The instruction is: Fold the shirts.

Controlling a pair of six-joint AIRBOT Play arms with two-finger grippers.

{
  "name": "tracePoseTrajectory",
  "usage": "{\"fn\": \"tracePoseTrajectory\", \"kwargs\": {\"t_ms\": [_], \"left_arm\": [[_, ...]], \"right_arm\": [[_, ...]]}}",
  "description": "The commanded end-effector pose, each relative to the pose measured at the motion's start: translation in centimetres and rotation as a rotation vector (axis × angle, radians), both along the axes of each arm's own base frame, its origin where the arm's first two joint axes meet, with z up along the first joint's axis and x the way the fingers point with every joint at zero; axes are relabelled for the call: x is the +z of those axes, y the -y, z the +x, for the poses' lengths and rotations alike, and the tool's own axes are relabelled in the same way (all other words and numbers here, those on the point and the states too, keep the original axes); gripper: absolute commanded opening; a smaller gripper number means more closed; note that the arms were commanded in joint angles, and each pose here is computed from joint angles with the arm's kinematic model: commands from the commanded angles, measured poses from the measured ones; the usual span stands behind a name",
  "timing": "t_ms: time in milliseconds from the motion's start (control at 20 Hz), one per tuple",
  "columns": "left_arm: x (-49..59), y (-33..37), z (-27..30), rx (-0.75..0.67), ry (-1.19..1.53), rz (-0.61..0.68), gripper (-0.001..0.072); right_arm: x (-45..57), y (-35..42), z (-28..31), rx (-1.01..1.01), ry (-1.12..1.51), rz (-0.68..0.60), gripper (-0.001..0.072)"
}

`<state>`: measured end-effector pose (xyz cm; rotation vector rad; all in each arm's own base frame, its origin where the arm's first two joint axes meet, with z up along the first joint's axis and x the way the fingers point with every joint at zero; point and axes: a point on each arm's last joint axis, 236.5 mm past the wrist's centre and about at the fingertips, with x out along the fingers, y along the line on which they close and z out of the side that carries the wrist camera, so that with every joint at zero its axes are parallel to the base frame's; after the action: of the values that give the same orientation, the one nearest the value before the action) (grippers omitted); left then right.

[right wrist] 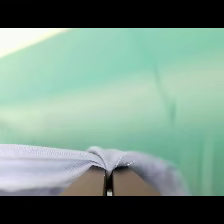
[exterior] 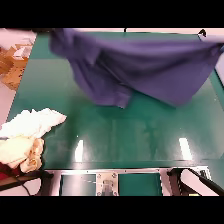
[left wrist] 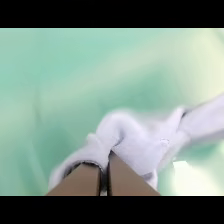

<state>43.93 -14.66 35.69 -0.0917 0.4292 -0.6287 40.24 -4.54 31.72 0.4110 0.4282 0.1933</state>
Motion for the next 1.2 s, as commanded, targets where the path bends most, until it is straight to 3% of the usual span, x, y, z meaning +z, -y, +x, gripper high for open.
{"fn": "tracePoseTrajectory", "kwargs": {"t_ms": [0, 250, 450, 700, 1150], "left_arm": [[15.6, -0.5, -8.7, 0.034, 0.417, -0.099, 0.0029], [21.7, -1.0, -19.0, 0.033, 0.617, -0.113, 0.0029], [21.6, -1.0, -19.9, 0.031, 0.619, -0.106, 0.0029], [12.5, -0.8, -11.9, 0.047, 0.352, -0.1, 0.0029], [-21.4, 0.8, 7.3, 0.113, -0.313, -0.165, 0.0029]], "right_arm": [[13.8, -3.2, -5.8, -0.029, 0.307, -0.094, 0.0014], [23.2, -6.7, -13.7, -0.069, 0.6, -0.197, 0.0015], [22.9, -6.1, -14.6, -0.117, 0.589, -0.248, 0.0015], [13.4, -2.6, -8.8, -0.129, 0.329, -0.139, 0.0015], [-23.0, 2.7, 2.7, -0.183, -0.328, 0.197, 0.0015]]}}
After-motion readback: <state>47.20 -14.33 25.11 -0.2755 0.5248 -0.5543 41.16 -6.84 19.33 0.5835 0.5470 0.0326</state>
